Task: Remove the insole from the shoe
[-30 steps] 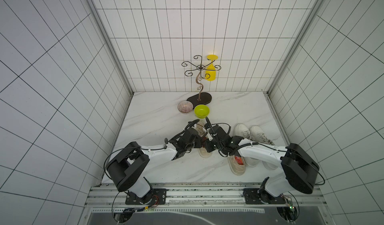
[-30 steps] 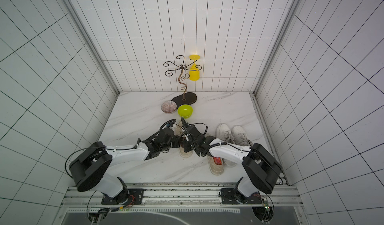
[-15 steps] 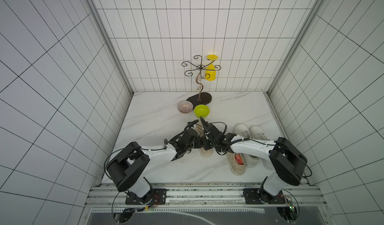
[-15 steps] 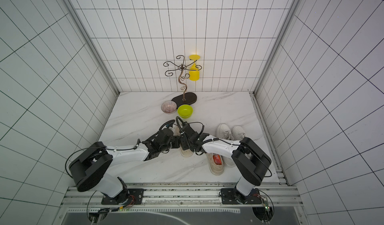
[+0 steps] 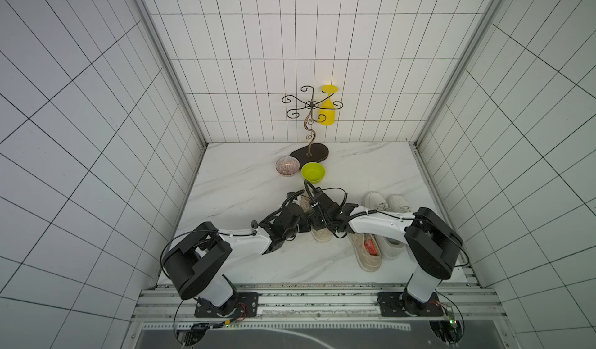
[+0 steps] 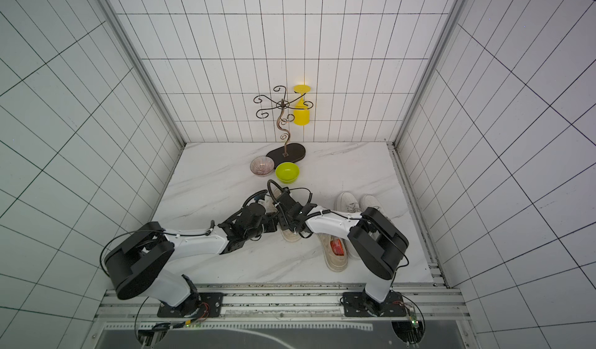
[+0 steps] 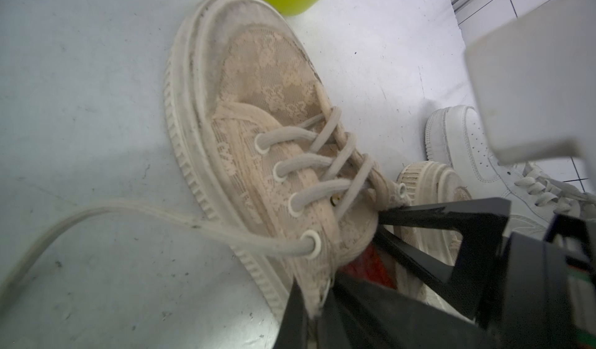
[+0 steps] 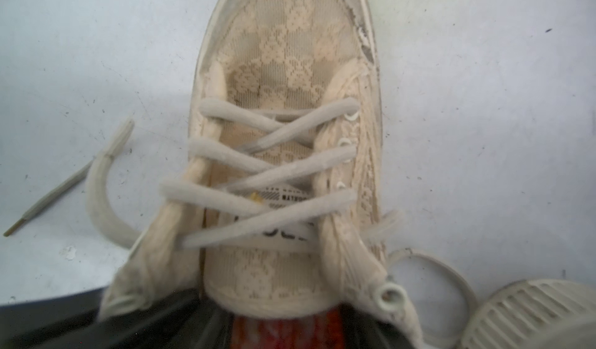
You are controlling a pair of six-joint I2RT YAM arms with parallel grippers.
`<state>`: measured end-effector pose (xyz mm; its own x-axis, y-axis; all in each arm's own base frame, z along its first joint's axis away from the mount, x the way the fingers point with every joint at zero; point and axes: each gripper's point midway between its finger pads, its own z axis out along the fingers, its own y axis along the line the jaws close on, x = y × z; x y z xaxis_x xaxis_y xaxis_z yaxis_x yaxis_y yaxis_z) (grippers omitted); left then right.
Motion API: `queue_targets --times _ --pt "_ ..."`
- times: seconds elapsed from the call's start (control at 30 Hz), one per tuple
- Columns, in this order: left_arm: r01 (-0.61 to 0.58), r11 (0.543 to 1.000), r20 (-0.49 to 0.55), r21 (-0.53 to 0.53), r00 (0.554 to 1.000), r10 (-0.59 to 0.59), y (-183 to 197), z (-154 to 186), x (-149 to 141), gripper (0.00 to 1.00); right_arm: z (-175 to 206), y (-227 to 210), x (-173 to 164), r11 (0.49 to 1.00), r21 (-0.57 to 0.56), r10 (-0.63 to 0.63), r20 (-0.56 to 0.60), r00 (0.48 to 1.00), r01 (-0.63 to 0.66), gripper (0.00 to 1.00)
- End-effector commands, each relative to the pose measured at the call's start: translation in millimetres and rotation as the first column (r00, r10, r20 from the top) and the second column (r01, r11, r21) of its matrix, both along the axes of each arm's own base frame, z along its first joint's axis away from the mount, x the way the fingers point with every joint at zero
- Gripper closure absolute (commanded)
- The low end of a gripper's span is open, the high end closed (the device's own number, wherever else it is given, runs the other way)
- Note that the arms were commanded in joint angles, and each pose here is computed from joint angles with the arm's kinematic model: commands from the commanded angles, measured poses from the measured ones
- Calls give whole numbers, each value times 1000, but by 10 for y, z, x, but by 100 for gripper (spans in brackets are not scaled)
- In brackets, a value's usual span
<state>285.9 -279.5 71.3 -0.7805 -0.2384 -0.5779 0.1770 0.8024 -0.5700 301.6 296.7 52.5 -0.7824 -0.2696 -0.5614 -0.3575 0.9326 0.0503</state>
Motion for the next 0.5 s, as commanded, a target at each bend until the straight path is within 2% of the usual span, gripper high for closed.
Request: queue_targets --times 0.0,0.27,0.4,0.47 --pt "35 996 36 -80 999 -33 -81 171 -58 100 -321 -251 -5 984 -175 -33 -70 997 20 45" --pt "42 993 51 -113 998 -36 -93 238 -88 100 -679 -311 -71 959 -281 -23 -148 989 -19 47" --pt "31 993 59 -113 998 -25 -64 258 -85 100 -765 -303 -126 950 -309 -12 -166 986 -41 55" --pt "26 993 62 -111 998 -19 -49 266 -83 100 -750 -279 -136 952 -302 -6 -164 986 -45 64"
